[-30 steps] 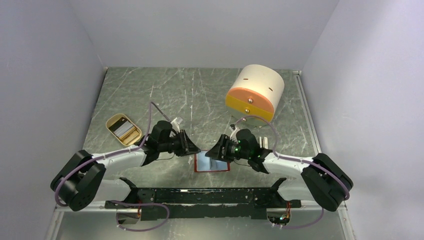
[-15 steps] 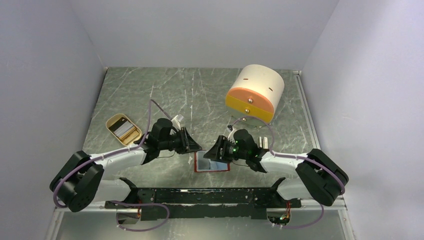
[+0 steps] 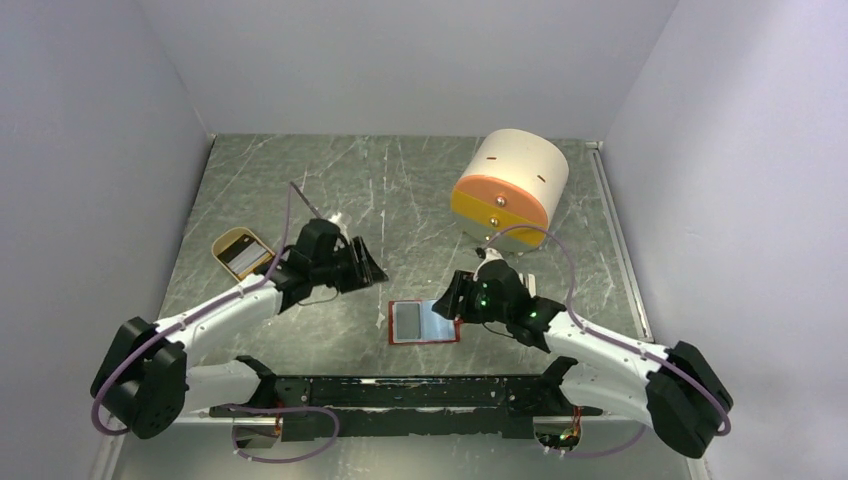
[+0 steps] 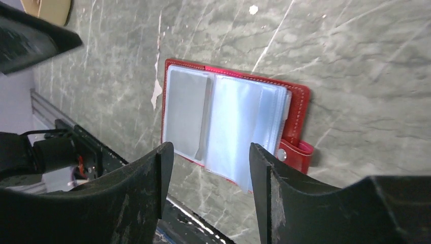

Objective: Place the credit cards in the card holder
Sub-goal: Pick up the credit card from the storage box.

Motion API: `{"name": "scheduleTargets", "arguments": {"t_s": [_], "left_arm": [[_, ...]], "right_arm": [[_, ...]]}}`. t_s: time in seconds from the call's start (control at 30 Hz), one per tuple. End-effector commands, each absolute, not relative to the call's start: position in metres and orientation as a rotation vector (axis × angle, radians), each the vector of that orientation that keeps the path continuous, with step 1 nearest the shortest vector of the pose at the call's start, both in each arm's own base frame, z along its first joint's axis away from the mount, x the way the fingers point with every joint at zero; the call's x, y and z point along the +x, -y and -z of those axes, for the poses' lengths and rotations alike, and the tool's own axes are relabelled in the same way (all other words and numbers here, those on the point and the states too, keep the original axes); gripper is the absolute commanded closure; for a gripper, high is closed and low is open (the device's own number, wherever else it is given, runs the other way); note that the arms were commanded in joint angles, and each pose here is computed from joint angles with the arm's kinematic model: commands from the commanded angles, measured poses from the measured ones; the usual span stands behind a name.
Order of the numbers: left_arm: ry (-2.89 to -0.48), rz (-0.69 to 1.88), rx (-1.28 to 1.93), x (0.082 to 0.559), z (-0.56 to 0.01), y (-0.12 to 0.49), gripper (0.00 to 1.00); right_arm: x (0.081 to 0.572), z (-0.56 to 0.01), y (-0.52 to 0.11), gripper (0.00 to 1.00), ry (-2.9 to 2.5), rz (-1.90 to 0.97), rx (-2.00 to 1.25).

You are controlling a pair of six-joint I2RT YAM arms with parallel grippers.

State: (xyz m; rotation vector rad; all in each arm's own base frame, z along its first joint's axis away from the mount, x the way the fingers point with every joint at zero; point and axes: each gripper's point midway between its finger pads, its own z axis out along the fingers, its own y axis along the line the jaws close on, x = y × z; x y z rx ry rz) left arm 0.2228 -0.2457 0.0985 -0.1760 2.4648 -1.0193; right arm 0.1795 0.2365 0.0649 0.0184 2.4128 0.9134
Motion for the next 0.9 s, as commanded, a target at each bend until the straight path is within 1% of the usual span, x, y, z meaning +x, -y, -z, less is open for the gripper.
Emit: {"name": "scheduleTargets", "arguments": {"t_s": [0.0, 0.07, 0.17, 0.3, 0.4, 0.53, 0.63, 0.77, 0.8, 0.87], "left_arm": [[-2.466, 0.577, -0.197, 0.257, -0.112, 0.184, 0.44], [-2.473, 0.37, -0.2, 0.269, -0.12, 0.154, 0.43], [-2.486, 0.08, -0.153, 0.281, -0.13, 0.107, 0.44], [-2.447, -0.203, -0.011, 0.295, -0.141, 0.061, 0.52], [-2.406, -0.369, 0.01, 0.301, -0.15, 0.029, 0.49], [-2.363, -0.468, 0.122, 0.31, -0.144, -0.002, 0.46], [-2.305, -0.544, 0.234, 0.313, -0.135, -0.029, 0.49], [-2.221, -0.509, 0.332, 0.33, -0.138, -0.049, 0.49], [-2.218, -0.507, 0.332, 0.332, -0.136, -0.056, 0.47], [-2.23, -0.489, 0.342, 0.335, -0.126, -0.061, 0.37]], "right_arm": [[0.188, -0.077, -0.215, 0.4, -2.373, -0.756, -0.019], [0.189, -0.086, -0.218, 0.4, -2.346, -0.782, -0.037], [0.188, -0.095, -0.221, 0.4, -2.306, -0.828, -0.058], [0.186, -0.103, -0.224, 0.39, -2.269, -0.872, -0.088], [0.183, -0.107, -0.228, 0.39, -2.261, -0.9, -0.12], [0.178, -0.114, -0.234, 0.39, -2.246, -0.954, -0.161], [0.175, -0.119, -0.238, 0.39, -2.233, -0.991, -0.181], [0.172, -0.125, -0.242, 0.39, -2.214, -1.029, -0.204], [0.172, -0.126, -0.242, 0.39, -2.212, -1.031, -0.207], [0.172, -0.126, -0.243, 0.39, -2.208, -1.039, -0.211]]}}
